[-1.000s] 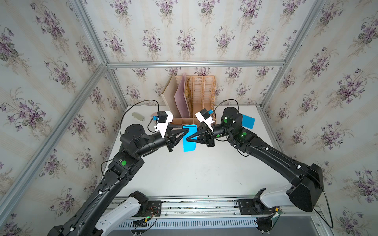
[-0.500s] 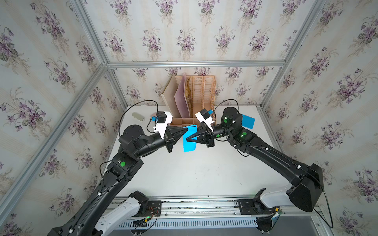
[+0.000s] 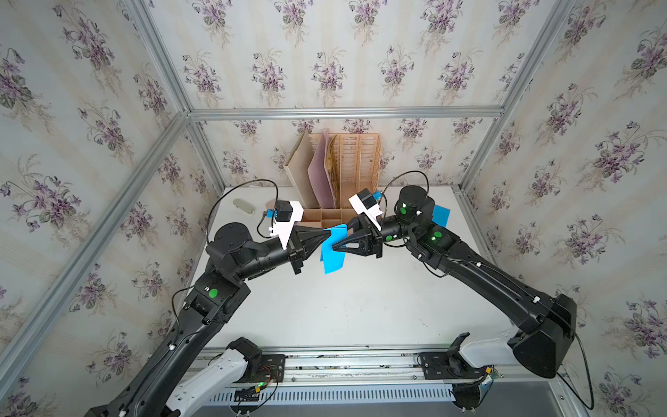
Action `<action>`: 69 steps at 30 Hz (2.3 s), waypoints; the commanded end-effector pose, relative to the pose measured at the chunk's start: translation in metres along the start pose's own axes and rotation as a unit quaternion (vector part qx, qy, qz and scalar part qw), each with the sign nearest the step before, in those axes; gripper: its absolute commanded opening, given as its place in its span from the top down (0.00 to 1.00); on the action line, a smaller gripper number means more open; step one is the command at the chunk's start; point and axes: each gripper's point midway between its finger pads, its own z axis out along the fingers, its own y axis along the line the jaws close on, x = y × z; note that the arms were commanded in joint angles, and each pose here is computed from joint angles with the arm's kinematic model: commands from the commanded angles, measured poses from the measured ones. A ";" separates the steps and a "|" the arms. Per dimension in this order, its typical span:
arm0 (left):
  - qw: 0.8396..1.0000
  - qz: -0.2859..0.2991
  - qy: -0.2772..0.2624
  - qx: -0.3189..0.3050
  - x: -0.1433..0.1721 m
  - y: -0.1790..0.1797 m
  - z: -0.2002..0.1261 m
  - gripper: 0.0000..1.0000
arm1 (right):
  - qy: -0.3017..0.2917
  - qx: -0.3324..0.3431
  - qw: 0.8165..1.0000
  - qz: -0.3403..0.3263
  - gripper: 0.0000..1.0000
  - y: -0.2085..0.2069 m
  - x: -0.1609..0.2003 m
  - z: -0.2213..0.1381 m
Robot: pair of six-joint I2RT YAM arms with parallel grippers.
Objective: Fold the square paper along the opposite sides
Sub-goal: Smooth out the paper.
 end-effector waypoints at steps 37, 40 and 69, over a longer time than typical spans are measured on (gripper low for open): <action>1.000 0.020 0.018 0.017 0.002 -0.009 -0.003 1.00 | 0.022 0.004 1.000 -0.017 0.81 -0.005 0.003 0.001; 0.999 0.020 0.019 0.018 0.003 -0.009 -0.004 1.00 | 0.021 0.005 1.000 -0.020 0.97 -0.005 0.001 0.001; 0.999 0.035 0.011 0.006 -0.009 -0.013 -0.012 1.00 | 0.025 -0.001 1.000 -0.011 1.00 0.003 0.018 -0.003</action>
